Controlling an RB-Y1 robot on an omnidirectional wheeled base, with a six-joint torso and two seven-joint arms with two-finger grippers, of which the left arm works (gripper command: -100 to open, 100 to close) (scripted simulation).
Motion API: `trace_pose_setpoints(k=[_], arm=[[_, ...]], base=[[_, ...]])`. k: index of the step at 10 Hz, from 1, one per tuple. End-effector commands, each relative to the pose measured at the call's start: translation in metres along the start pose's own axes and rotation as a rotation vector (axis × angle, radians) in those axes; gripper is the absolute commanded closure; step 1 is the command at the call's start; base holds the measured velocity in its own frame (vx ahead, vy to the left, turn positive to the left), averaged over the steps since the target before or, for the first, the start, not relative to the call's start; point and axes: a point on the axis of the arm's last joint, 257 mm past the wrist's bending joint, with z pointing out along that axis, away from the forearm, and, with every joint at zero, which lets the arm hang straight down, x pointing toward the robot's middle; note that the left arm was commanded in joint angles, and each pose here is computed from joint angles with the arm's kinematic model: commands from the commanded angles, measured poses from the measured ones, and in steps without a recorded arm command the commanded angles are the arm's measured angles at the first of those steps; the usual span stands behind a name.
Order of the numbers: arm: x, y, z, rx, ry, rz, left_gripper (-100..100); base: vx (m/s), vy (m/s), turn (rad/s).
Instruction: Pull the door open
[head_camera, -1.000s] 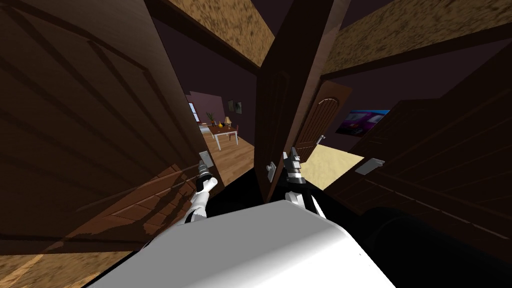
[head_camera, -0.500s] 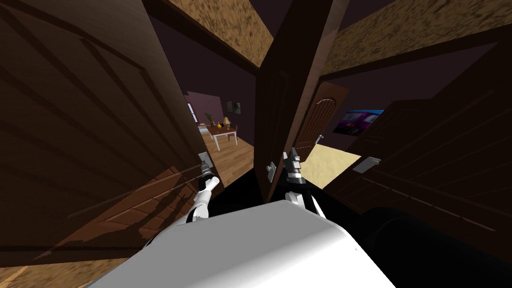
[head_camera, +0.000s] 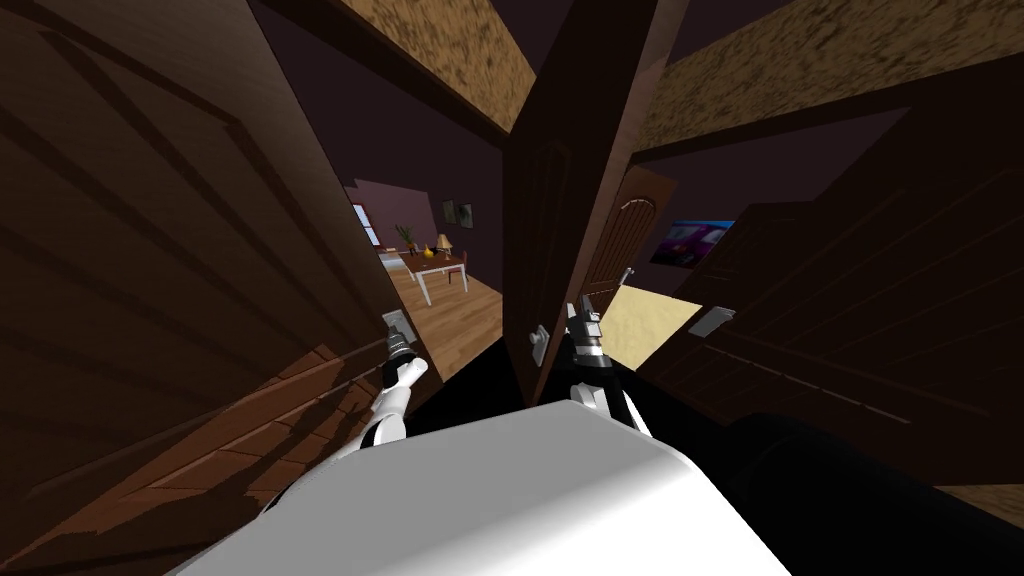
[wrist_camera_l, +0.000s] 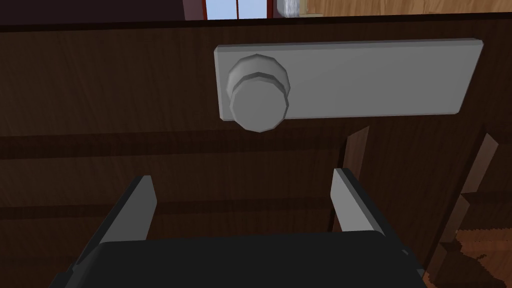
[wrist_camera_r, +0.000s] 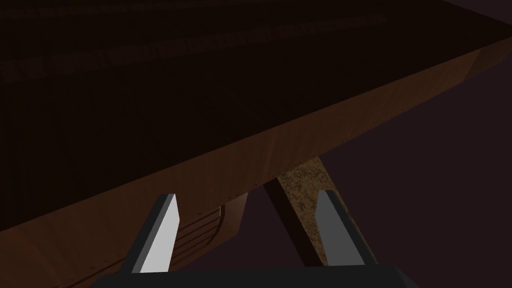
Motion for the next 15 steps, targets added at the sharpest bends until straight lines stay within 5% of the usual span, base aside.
trace_pose_setpoints(k=[1, 2, 3, 4, 5, 7, 8, 9, 11, 12, 13, 15], arm=[[-0.006, 0.002, 0.0029, -0.004, -0.007, 0.0, -100], [-0.038, 0.004, 0.0095, -0.004, -0.046, 0.001, -100], [-0.038, 0.004, 0.0095, -0.004, -0.046, 0.001, -100], [-0.072, 0.005, 0.0149, -0.004, -0.086, 0.0, -100], [-0.089, 0.005, 0.0171, -0.004, -0.106, 0.0, -100], [-0.089, 0.005, 0.0171, -0.004, -0.106, 0.0, -100], [-0.12, 0.005, 0.0204, -0.002, -0.143, -0.002, -100], [-0.12, 0.005, 0.0204, -0.002, -0.143, -0.002, -100], [-0.163, 0.003, 0.0233, 0.003, -0.193, -0.006, -100], [-0.15, 0.005, 0.0211, 0.001, -0.179, -0.004, -100], [-0.15, 0.005, 0.0211, 0.001, -0.179, -0.004, 100], [-0.15, 0.005, 0.0211, 0.001, -0.179, -0.004, 100]], base=[[0.031, 0.01, -0.061], [0.074, 0.021, -0.245], [0.084, 0.032, -0.152], [0.099, 0.023, -0.317], [0.122, 0.043, -0.242], [0.028, 0.028, -0.032], [0.051, 0.03, -0.196], [0.06, 0.049, -0.142], [0.079, 0.063, -0.259], [0.036, 0.035, -0.088], [-0.019, -0.006, 0.042], [-0.012, -0.017, 0.016]])
